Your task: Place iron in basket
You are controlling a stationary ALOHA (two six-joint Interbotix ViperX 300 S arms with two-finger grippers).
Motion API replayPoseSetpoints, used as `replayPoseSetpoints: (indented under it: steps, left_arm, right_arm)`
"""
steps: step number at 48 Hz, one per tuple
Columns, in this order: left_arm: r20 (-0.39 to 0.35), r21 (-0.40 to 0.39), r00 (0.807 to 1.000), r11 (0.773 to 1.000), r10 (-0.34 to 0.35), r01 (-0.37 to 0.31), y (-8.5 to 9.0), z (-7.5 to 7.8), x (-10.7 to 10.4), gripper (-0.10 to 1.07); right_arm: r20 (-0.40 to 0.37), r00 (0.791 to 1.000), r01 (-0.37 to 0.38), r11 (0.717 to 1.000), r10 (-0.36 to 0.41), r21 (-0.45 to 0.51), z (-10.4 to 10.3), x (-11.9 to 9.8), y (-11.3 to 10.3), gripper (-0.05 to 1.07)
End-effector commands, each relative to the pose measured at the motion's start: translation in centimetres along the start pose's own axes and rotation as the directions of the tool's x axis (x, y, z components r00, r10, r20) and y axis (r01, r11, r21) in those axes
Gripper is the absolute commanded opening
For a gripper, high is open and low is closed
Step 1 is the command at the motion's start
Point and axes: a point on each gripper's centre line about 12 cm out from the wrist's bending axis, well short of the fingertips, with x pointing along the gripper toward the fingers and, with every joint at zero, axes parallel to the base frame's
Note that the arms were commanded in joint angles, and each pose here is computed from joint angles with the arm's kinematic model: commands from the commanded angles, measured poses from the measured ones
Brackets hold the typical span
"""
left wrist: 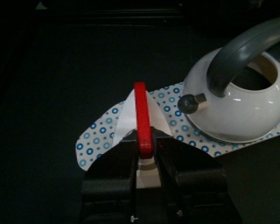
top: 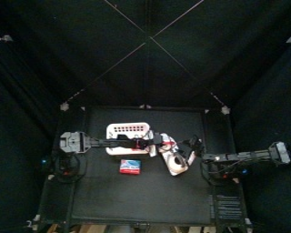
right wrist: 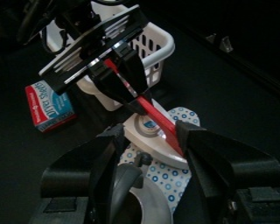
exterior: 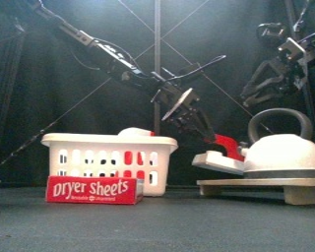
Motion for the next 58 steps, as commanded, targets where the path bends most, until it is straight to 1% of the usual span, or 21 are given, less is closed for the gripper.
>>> replayPoseSetpoints:
  steps: [1,9,12,14,19,27,31,37,40,43,45,49,50,53,58]
  left_arm:
    - [0.091,-0.003,0.996,1.000,0.011,-0.011,0.5,3.7,-2.4,0.51]
    - [0.132,-0.005,0.991,1.000,0.027,-0.027,0.9,5.6,-5.1,0.51]
    - [0.147,-0.003,0.989,1.000,0.027,-0.026,0.6,6.3,-6.4,0.51]
    - [0.148,-0.002,0.989,1.000,0.030,-0.030,0.5,6.5,-7.1,0.51]
    - [0.132,0.001,0.991,0.999,0.039,-0.039,-0.1,6.5,-8.9,0.51]
    - [0.060,0.000,0.994,0.996,0.089,-0.089,-0.6,5.9,-12.4,0.51]
    - [0.047,0.006,0.994,0.995,0.100,-0.101,-1.0,5.8,-14.2,0.51]
    - [0.068,0.000,0.993,0.995,0.095,-0.096,-1.9,6.3,-17.4,0.51]
    - [0.102,-0.024,0.991,0.996,0.091,-0.089,-2.0,6.7,-19.3,0.51]
    - [0.125,-0.052,0.988,0.995,0.094,-0.088,-1.8,6.8,-21.0,0.51]
    - [0.136,-0.077,0.986,0.993,0.097,-0.087,-1.7,6.6,-22.0,0.50]
    - [0.138,-0.126,0.984,0.988,0.111,-0.093,-1.2,5.7,-23.6,0.49]
    - [0.135,-0.150,0.984,0.984,0.117,-0.097,-1.0,5.2,-24.2,0.49]
    - [0.126,-0.186,0.982,0.976,0.137,-0.113,-0.5,4.3,-25.2,0.48]
    - [0.100,-0.235,0.979,0.960,0.180,-0.153,0.4,2.3,-26.6,0.48]
  right_arm:
    - [0.005,1.000,-0.001,1.000,0.001,-0.001,0.3,0.1,0.1,0.86]
    - [0.005,1.000,0.000,1.000,0.000,-0.001,0.3,0.1,0.1,0.86]
    - [0.005,1.000,0.000,1.000,0.000,-0.001,0.3,0.1,0.1,0.86]
    - [0.006,1.000,0.002,1.000,-0.002,-0.001,0.3,0.1,0.1,0.86]
    - [0.005,1.000,0.000,1.000,0.000,0.000,0.3,0.1,0.1,0.86]
    - [-0.003,1.000,0.004,1.000,-0.004,0.001,0.1,0.1,0.0,0.86]
    - [-0.003,1.000,0.004,1.000,-0.004,0.001,0.1,0.1,0.0,0.86]
    - [-0.003,1.000,0.004,1.000,-0.004,0.001,0.1,0.2,0.1,0.86]
    - [-0.002,1.000,0.003,1.000,-0.003,0.003,0.2,0.1,0.1,0.86]
    - [-0.003,1.000,0.004,1.000,-0.004,0.001,0.1,0.2,0.1,0.86]
    - [-0.003,1.000,0.004,1.000,-0.004,0.003,0.1,0.2,0.1,0.86]
    - [-0.003,1.000,0.004,1.000,-0.004,0.003,0.1,0.2,0.1,0.86]
    - [-0.003,1.000,0.004,1.000,-0.004,0.003,0.1,0.2,0.1,0.86]
    - [-0.004,1.000,0.004,1.000,-0.004,0.003,0.1,0.2,0.1,0.86]
    - [-0.009,1.000,0.010,1.000,-0.010,0.005,0.0,0.3,0.0,0.86]
